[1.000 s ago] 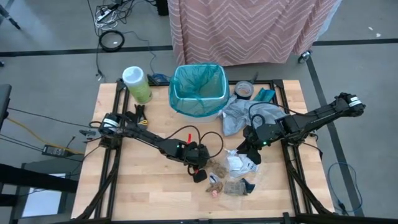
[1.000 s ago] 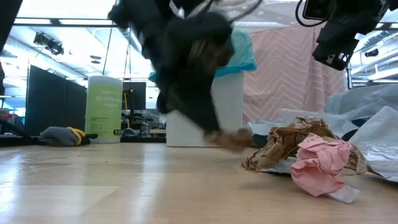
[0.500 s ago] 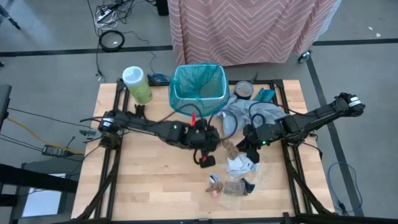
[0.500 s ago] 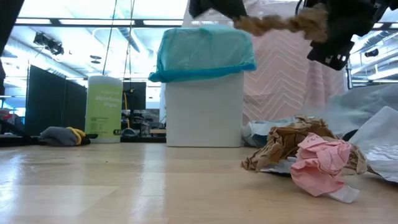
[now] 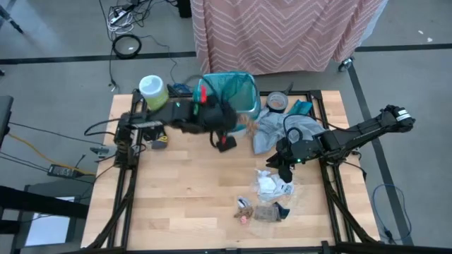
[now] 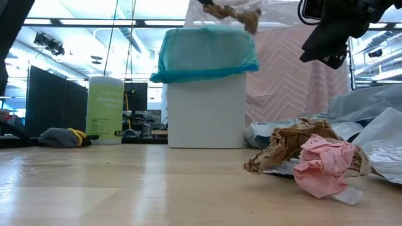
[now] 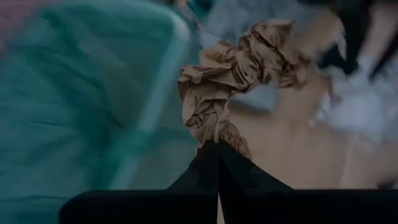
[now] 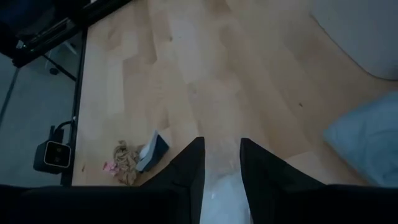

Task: Place trash/remove bag and relplace
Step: Put the brown napkin into the trash bin

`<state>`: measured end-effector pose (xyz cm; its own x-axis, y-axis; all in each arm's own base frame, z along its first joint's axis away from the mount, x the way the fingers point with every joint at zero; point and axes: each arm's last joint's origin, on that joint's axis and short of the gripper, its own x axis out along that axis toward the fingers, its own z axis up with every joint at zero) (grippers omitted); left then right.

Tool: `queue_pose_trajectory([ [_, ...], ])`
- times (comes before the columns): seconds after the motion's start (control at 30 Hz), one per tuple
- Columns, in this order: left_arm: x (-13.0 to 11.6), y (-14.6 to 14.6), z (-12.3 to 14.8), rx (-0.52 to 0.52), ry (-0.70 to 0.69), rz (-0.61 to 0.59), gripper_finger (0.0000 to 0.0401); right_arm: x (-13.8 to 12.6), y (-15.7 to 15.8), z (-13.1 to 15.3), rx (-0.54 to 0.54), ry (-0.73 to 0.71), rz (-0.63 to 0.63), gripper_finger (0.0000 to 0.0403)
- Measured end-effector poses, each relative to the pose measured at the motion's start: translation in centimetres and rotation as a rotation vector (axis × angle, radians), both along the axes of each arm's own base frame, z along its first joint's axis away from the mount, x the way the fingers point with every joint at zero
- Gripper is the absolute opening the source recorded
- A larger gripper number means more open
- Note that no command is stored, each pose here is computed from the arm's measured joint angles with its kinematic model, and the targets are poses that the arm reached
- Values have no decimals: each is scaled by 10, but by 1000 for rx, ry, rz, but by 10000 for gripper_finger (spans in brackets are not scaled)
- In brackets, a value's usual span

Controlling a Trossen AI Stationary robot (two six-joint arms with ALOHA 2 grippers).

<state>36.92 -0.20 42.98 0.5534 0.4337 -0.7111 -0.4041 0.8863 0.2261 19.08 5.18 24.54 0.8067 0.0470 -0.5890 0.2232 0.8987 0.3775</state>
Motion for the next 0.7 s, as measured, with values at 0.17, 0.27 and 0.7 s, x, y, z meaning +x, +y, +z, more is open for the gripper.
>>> queue_pose_trajectory([
  [0.17,-23,31,27,4,-117,91,3,0,0,0,1,-2,-3,93],
  [0.27,-39,47,38,25,-147,157,3,0,0,0,-1,-4,-14,93],
  [0.7,-20,97,9,10,0,144,3,0,-2,1,-42,-16,-58,93],
])
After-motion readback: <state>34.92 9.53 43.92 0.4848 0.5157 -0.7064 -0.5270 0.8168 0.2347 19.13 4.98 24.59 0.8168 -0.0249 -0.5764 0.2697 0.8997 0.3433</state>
